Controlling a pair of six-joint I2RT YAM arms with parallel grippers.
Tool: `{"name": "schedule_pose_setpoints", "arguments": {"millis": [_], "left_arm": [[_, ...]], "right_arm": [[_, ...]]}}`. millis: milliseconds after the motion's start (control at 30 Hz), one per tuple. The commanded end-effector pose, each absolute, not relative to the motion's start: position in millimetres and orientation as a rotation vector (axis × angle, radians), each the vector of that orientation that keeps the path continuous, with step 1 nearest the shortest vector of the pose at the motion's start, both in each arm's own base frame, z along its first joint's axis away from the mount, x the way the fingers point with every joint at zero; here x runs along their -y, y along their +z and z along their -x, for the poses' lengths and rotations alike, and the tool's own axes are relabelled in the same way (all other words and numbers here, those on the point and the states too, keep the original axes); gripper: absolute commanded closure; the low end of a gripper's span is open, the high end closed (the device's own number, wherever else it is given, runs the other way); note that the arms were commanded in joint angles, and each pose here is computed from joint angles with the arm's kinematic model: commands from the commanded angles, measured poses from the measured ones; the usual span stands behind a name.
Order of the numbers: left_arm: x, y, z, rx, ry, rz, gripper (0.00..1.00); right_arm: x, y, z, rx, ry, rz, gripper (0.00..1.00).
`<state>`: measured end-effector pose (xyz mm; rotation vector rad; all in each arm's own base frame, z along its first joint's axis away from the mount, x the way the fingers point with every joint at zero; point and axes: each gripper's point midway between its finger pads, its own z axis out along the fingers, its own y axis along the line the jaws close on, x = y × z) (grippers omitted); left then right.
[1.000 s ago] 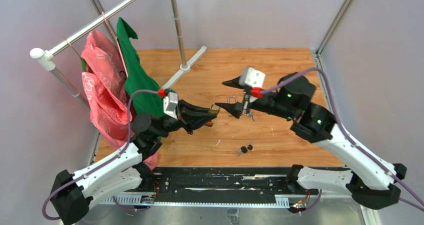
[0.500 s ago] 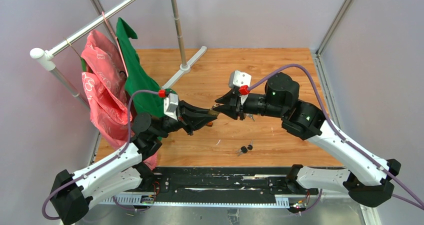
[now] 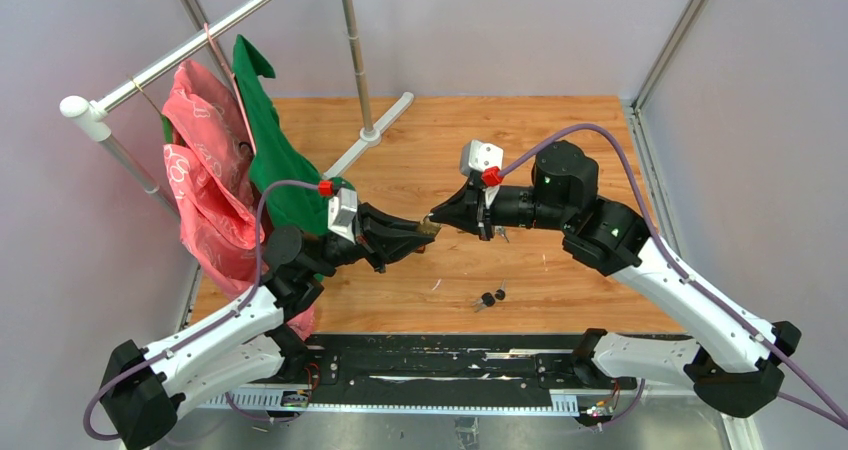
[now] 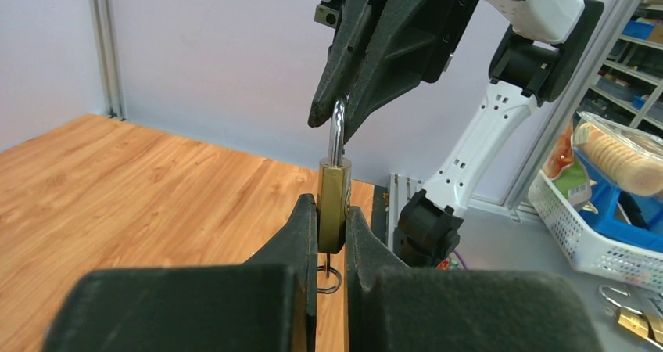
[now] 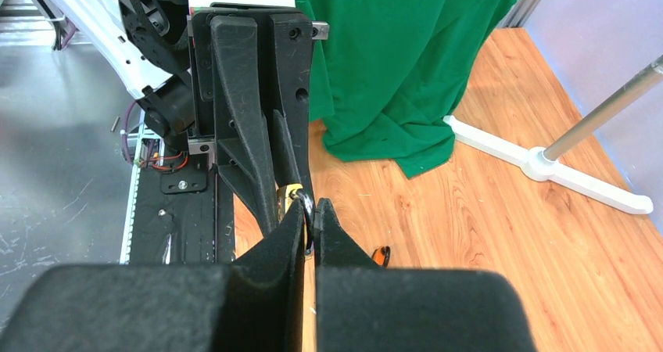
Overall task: Lock with the key
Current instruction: Lock the lock.
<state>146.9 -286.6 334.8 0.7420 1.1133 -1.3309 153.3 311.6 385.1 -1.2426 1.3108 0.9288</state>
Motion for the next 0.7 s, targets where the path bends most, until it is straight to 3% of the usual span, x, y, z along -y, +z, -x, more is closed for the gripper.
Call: {"name": "schedule_pose_setpoints", "arguments": {"millis": [0,233,267,300,333,667], "left_arm": [[282.2,352.9,-144.7,-1.034,-1.309,-0.728,1.00],[281.8,355.2,-143.7,-1.016,-1.307,-0.729,1.00],[282.1,355.7,-142.0,-1.010,-1.309,-0.738,1.00],[282.2,356.4,-141.3,-1.005,-1.309,-0.743,1.00],[281.9,357.3,-140.7,-1.002,-1.309,-0.744,1.00],[283.1,356.1,-139.8,-1.005,-1.316,-0.751,1.00]], "right_arm": [[-310.3,377.2,-149.3,-1.340,0.942,1.281,1.00],[-307.0,384.4,-144.4,-1.303,0.952,1.278,0.98],[-306.6,384.1,-143.5,-1.309,0.957,1.289,0.81],[-306.5,380.8,-142.8,-1.324,0.961,1.299,0.73],[-305.9,380.1,-143.7,-1.332,0.956,1.299,0.70],[-304.6,402.1,-144.0,-1.250,0.956,1.238,1.00]]}}
